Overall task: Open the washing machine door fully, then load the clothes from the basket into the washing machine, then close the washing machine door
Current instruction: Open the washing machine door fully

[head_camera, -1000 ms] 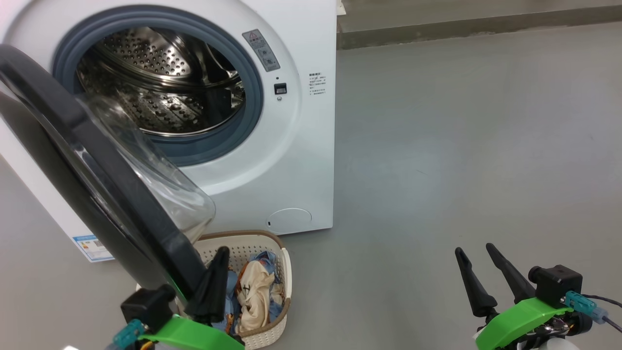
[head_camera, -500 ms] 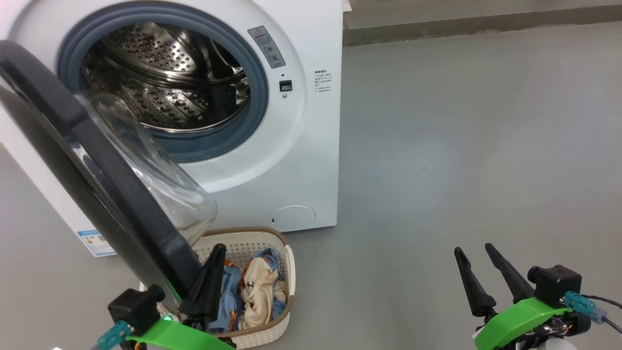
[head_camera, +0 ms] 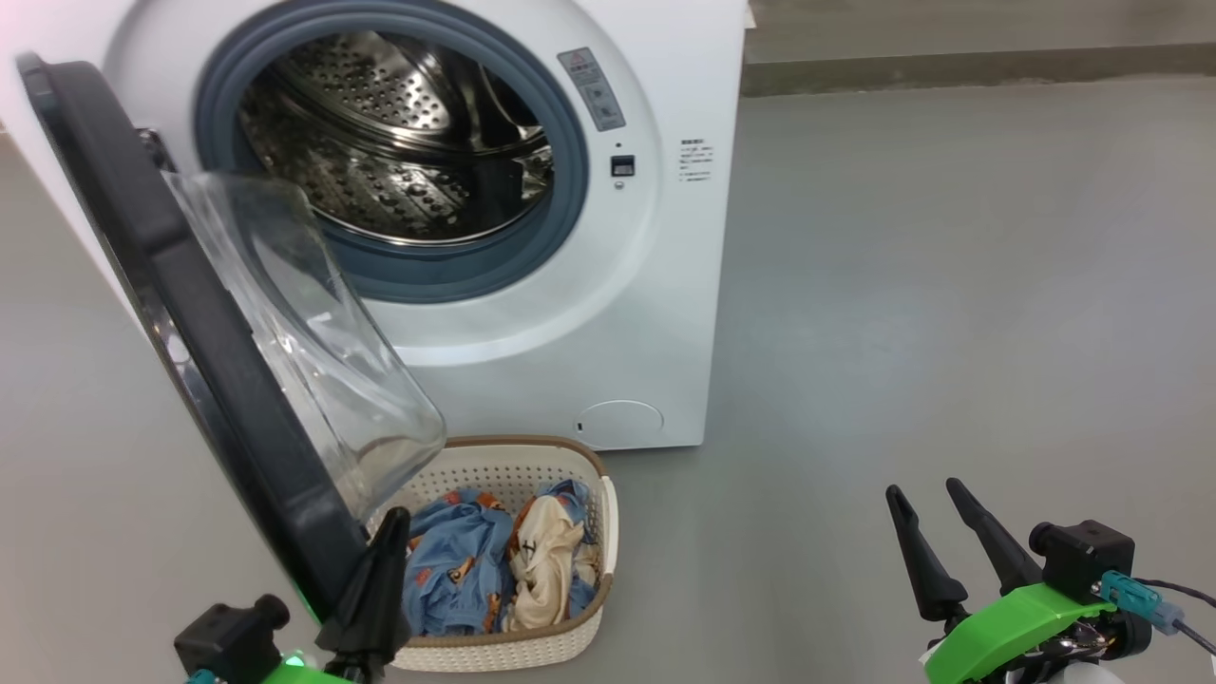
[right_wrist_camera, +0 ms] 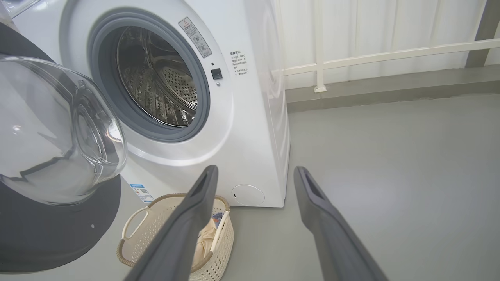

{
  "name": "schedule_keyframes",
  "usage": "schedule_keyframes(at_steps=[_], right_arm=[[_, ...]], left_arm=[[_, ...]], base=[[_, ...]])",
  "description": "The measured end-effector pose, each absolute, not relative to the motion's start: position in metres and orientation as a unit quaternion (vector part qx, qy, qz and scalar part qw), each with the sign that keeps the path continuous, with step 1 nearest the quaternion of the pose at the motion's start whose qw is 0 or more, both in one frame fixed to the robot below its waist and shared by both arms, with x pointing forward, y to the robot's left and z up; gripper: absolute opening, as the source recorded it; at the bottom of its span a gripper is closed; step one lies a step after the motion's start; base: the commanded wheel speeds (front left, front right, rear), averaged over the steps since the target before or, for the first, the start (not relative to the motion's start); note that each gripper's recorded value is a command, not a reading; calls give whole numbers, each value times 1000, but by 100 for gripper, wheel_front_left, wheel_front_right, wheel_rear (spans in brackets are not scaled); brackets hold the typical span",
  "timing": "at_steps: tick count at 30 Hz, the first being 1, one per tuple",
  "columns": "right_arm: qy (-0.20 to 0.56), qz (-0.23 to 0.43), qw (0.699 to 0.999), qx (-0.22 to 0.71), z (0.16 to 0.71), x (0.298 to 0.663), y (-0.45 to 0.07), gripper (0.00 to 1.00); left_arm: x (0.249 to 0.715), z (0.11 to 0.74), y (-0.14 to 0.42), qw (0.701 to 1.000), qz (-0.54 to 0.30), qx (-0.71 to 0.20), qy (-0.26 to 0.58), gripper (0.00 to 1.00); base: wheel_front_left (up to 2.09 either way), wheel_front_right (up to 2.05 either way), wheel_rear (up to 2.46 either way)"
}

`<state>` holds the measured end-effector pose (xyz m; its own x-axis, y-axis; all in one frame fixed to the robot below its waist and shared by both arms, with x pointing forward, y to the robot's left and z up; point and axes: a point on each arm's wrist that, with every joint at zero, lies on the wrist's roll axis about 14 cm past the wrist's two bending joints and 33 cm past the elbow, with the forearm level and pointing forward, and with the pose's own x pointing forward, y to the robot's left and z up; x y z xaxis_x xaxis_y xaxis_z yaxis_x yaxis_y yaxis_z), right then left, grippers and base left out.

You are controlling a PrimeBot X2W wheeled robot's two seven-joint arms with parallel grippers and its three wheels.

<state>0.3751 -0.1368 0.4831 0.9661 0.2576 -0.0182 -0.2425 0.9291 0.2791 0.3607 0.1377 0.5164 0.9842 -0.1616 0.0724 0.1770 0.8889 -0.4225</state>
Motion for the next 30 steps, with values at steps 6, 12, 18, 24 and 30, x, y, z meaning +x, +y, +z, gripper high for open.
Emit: schedule_keyframes(at_steps=[6, 12, 18, 24, 30], right_arm=[[29, 148, 978, 144, 485, 379, -120, 100], [30, 166, 974, 148, 486, 383, -104, 100], [32, 181, 971, 154, 486, 387, -90, 100], [38, 194, 966, 165, 485, 390, -73, 100], [44, 206, 962, 173, 482, 393, -60, 100]], left_arm=[[349, 515, 159, 975, -56, -213, -17, 0], [339, 513, 183, 978, -18, -207, -14, 0], [330, 513, 209, 981, 19, -192, -10, 0], [324, 512, 228, 978, 52, -201, -5, 0], [314, 508, 264, 975, 102, -195, 0, 0]], base=[[0, 0, 0], [0, 0, 0], [0, 0, 0], [0, 0, 0], [0, 0, 0]])
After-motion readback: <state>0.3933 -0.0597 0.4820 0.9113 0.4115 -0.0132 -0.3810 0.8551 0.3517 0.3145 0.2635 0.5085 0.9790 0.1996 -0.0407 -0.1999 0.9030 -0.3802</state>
